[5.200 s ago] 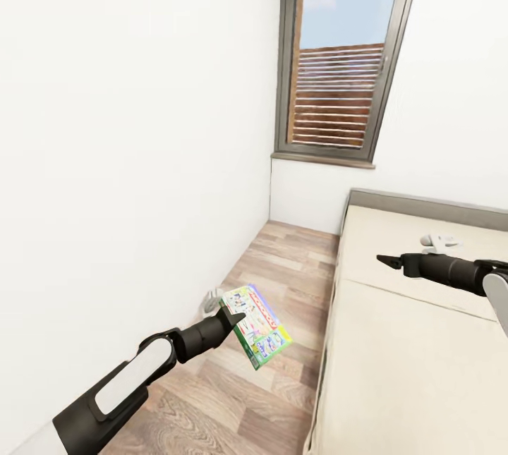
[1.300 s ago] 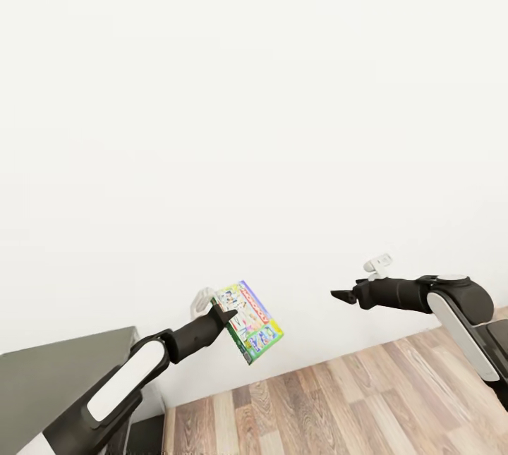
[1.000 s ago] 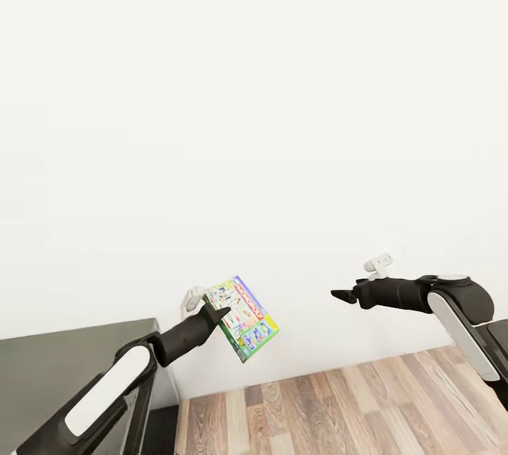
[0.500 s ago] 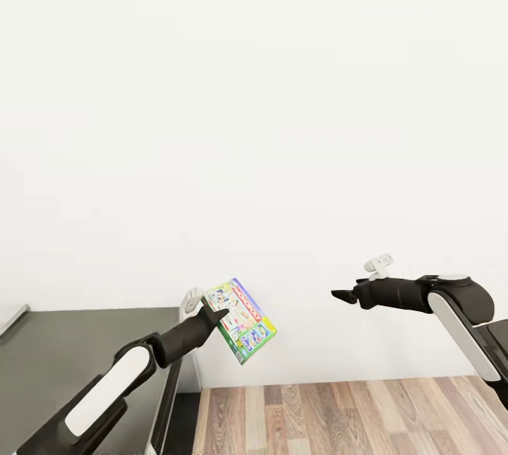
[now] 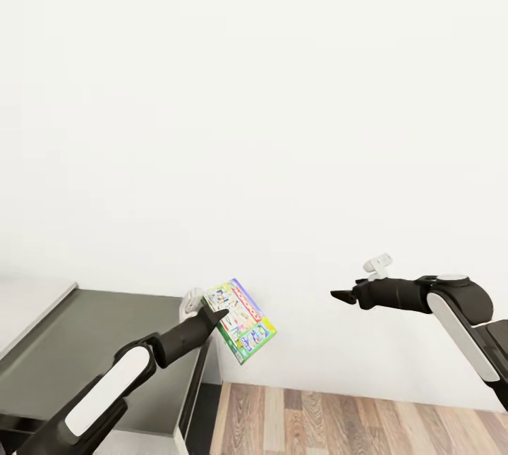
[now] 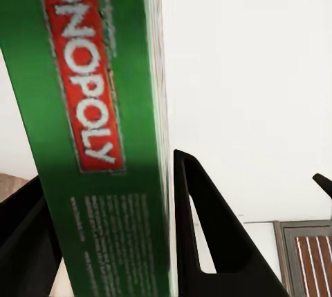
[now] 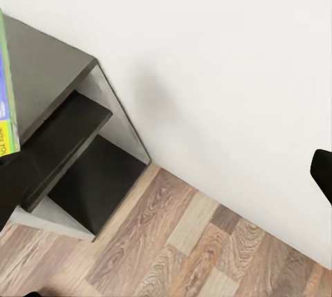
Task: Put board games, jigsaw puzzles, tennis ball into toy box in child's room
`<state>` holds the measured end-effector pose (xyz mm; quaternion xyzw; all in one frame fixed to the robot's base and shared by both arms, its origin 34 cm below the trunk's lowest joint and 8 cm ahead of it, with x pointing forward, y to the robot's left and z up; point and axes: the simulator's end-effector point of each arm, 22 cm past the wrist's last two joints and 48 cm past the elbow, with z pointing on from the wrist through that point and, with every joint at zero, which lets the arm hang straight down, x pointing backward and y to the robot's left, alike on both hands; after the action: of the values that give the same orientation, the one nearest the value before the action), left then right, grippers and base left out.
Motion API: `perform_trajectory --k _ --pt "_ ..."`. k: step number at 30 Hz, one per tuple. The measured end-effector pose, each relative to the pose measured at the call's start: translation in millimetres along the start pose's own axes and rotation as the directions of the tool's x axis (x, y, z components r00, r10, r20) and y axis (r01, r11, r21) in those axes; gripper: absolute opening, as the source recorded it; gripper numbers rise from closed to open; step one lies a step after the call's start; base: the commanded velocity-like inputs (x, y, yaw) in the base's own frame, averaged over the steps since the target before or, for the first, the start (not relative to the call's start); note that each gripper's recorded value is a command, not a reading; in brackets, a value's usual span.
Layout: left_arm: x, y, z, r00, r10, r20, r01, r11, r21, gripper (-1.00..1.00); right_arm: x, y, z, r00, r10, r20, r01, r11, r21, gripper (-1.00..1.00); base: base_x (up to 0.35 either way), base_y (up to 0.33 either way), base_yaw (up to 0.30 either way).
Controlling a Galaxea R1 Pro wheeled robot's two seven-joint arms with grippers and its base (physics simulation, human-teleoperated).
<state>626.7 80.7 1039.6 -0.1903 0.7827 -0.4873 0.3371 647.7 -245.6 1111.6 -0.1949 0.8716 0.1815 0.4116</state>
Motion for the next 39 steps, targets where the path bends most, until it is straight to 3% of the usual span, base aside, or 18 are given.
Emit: perform_trajectory --k 39 --pt "3.0 2.0 1.9 1.0 -0.006 -0.012 0.006 1.0 0.01 -1.0 2.6 -3.5 3.6 1.0 0.005 -0.004 -0.005 1.0 0.002 1.0 0.0 0.0 0.277"
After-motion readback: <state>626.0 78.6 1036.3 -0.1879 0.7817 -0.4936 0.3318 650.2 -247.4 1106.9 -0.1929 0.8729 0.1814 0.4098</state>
